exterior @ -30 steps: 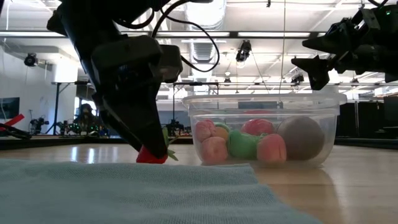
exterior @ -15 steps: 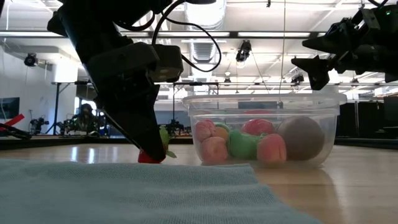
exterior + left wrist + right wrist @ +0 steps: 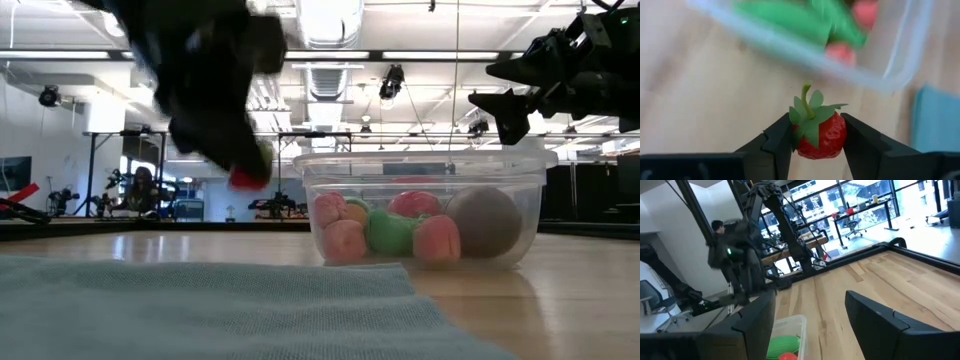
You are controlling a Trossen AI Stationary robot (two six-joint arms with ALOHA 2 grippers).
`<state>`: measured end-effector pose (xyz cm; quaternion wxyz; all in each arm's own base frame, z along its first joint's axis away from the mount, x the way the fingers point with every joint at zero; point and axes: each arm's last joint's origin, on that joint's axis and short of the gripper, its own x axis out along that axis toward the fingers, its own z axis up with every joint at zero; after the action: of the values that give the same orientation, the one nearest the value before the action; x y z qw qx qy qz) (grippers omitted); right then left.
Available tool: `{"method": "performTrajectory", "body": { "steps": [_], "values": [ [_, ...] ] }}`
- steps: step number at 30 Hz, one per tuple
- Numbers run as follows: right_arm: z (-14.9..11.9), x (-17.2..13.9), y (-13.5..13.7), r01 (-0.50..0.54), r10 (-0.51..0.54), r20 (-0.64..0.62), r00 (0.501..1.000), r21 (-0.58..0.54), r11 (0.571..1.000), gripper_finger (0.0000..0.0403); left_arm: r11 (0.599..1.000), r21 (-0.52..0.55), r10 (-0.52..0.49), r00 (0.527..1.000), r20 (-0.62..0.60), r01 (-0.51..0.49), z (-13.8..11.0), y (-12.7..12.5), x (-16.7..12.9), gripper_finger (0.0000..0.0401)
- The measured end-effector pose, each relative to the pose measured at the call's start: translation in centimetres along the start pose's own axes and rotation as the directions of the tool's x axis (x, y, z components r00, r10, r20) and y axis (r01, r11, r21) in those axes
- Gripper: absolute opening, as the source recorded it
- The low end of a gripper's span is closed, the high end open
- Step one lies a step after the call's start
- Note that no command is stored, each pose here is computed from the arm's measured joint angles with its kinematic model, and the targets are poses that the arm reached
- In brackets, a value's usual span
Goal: Pick and placing Produce into tupperware
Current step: Put the strawberry into the transparent container, then return to Home Position
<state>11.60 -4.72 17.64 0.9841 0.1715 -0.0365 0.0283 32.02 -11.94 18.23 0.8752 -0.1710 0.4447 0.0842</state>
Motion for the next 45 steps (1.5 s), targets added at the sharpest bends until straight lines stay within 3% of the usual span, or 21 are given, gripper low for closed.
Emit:
{"method": "performTrajectory", "body": {
  "steps": [7, 11, 15, 18, 23, 28, 33, 37, 42, 45],
  "values": [
    [0.0, 0.0, 0.0, 0.0, 0.0, 0.0, 1.0, 0.0, 1.0, 0.0233, 0.994, 0.102, -0.068, 0.974, 0.216, 0.046, 4.0, -0.9, -5.2, 0.0132],
    [0.0, 0.0, 0.0, 0.0, 0.0, 0.0, 1.0, 0.0, 1.0, 0.0233, 0.978, 0.202, -0.124, 0.929, 0.348, 0.055, 7.1, -1.2, -5.7, 0.0132],
    [0.0, 0.0, 0.0, 0.001, -0.001, 0.0, 1.0, 0.0, 1.0, 0.0233, 0.976, 0.173, -0.185, 0.93, 0.319, 0.135, 8.4, -0.7, -2.5, 0.0136],
    [0.0, 0.0, 0.0, -0.001, 0.001, 0.001, 1.0, 0.0, 1.0, 0.0233, 0.98, 0.144, -0.171, 0.944, 0.283, 0.135, 9.0, -0.8, -0.4, 0.0157],
    [0.0, 0.0, 0.0, 0.0, 0.0, 0.0, 1.0, 0.0, 1.0, 0.0233, 0.97, 0.155, -0.224, 0.935, 0.275, 0.187, 10.2, -1.8, 0.4, 0.0219],
    [0.0, 0.0, 0.0, 0.0, 0.0, 0.001, 1.0, 0.0, 1.0, 0.0233, 0.976, 0.155, -0.188, 0.955, 0.228, 0.155, 10.0, -1.6, 0.1, 0.0276],
    [0.0, 0.0, 0.0, 0.001, -0.001, -0.001, 1.0, 0.001, 1.0, 0.0233, 0.977, 0.2, -0.118, 0.975, 0.188, 0.08, 9.9, -0.7, -4.0, 0.0286],
    [0.0, 0.0, 0.0, 0.0, 0.0, 0.0, 1.0, 0.0, 1.0, 0.0233, 0.986, 0.168, -0.017, 0.987, 0.162, -0.01, 9.1, 0.8, -7.8, 0.0281],
    [0.0, 0.0, 0.0, 0.0, 0.0, -0.001, 1.0, 0.0, 1.0, 0.0233, 0.995, 0.057, -0.091, 0.953, 0.291, 0.077, 9.3, 1.6, -14.3, 0.0281],
    [0.0, 0.0, 0.0, 0.0, 0.0, -0.001, 1.0, 0.0, 1.0, 0.0233, 0.99, 0.048, -0.142, 0.921, 0.362, 0.134, 8.9, 2.1, -17.3, 0.0281]
  ]
}}
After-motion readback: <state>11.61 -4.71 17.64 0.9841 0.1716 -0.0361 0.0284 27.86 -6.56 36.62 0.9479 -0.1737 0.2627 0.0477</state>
